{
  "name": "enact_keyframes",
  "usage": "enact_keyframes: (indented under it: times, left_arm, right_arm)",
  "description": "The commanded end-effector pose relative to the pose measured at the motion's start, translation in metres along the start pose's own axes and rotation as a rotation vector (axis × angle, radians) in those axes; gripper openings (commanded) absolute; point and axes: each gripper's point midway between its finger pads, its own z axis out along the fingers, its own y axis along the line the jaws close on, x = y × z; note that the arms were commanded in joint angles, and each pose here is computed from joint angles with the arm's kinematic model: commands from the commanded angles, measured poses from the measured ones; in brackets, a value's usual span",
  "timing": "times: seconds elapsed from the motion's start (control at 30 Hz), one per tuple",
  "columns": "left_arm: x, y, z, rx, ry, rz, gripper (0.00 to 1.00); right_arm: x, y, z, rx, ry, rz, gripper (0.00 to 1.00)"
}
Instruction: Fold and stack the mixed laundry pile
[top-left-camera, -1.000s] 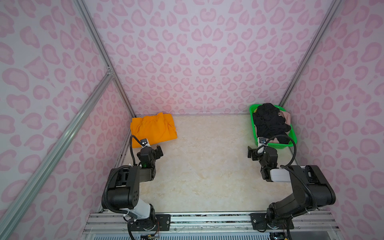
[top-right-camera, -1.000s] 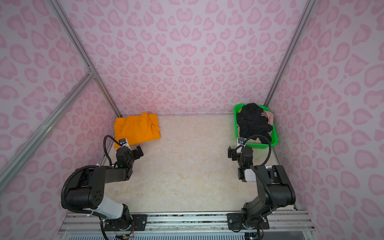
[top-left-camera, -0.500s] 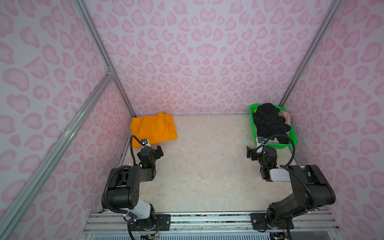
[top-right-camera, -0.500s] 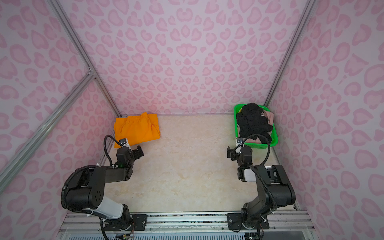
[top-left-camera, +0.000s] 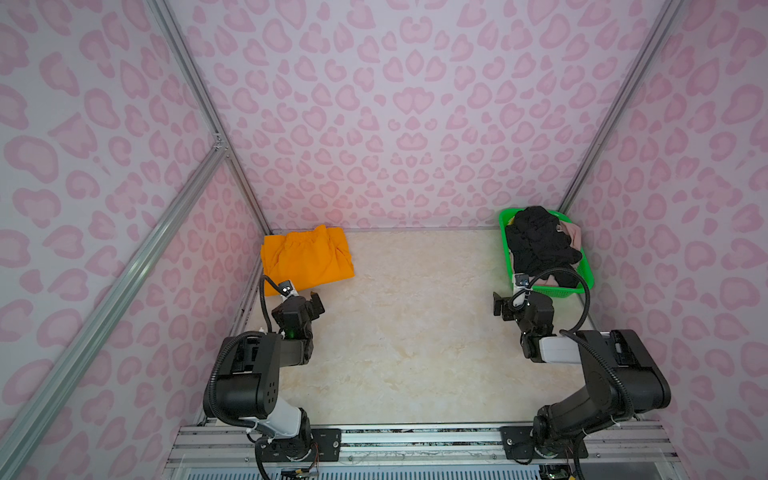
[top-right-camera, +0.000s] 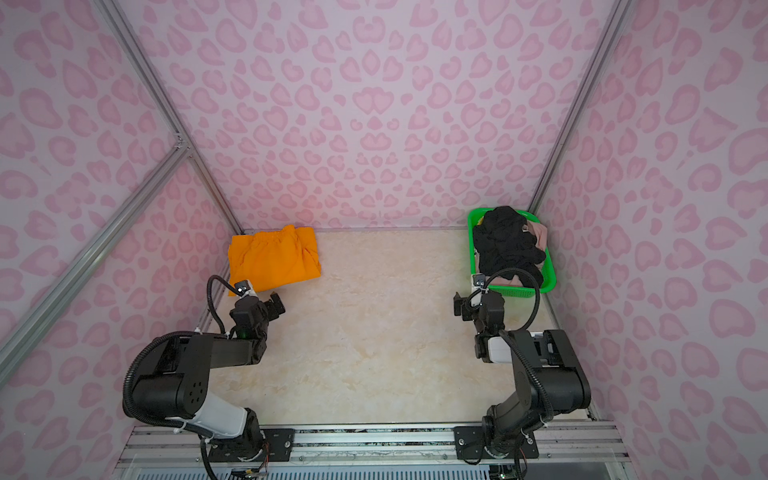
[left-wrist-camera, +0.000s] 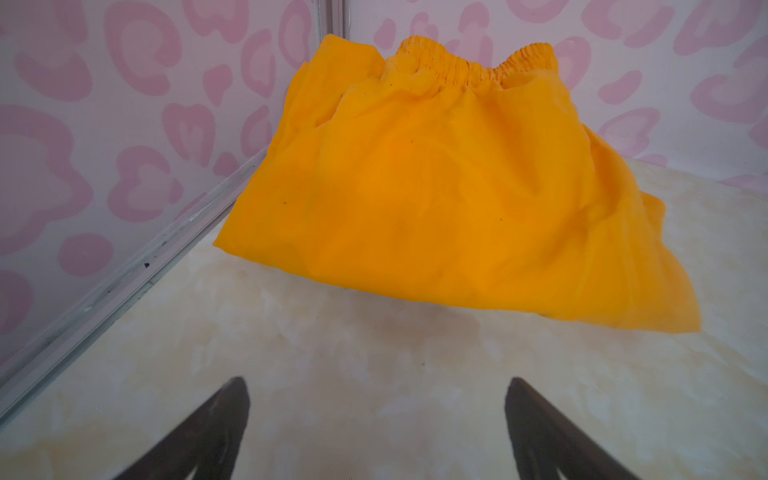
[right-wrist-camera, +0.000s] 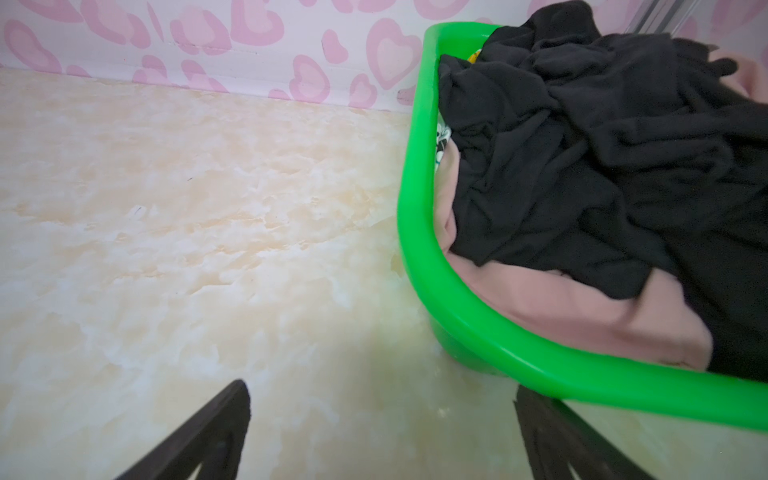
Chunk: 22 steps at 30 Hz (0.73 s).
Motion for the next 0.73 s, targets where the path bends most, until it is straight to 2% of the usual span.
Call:
enact_keyframes:
  times: [0.0, 0.03, 0.1, 0.17, 0.7]
  left_arm:
    - [-0.004, -0.026, -0.002, 0.193, -0.001, 0.034, 0.98]
    - [-0.003, -0.030, -0.002, 0.221, 0.003, 0.035, 0.98]
    - [-0.007, -0.009, 0.002, 0.088, -0.002, -0.012, 0.98]
    - [-0.006, -0.009, 0.002, 0.071, -0.007, 0.004, 0.98]
    - [-0.007, -0.011, 0.001, 0.056, -0.014, 0.022, 0.98]
  right_arm:
    - [-0.003, 0.000, 0.000, -0.001, -0.016, -0.005, 1.00]
    - [-0.003, 0.000, 0.000, -0.001, -0.015, -0.004, 1.00]
    - [-0.004, 0.000, 0.000, 0.001, -0.017, -0.006, 1.00]
    - [-0.003, 0.000, 0.000, 0.001, -0.016, -0.004, 1.00]
    - [-0.004, 0.000, 0.000, 0.001, -0.017, -0.004, 1.00]
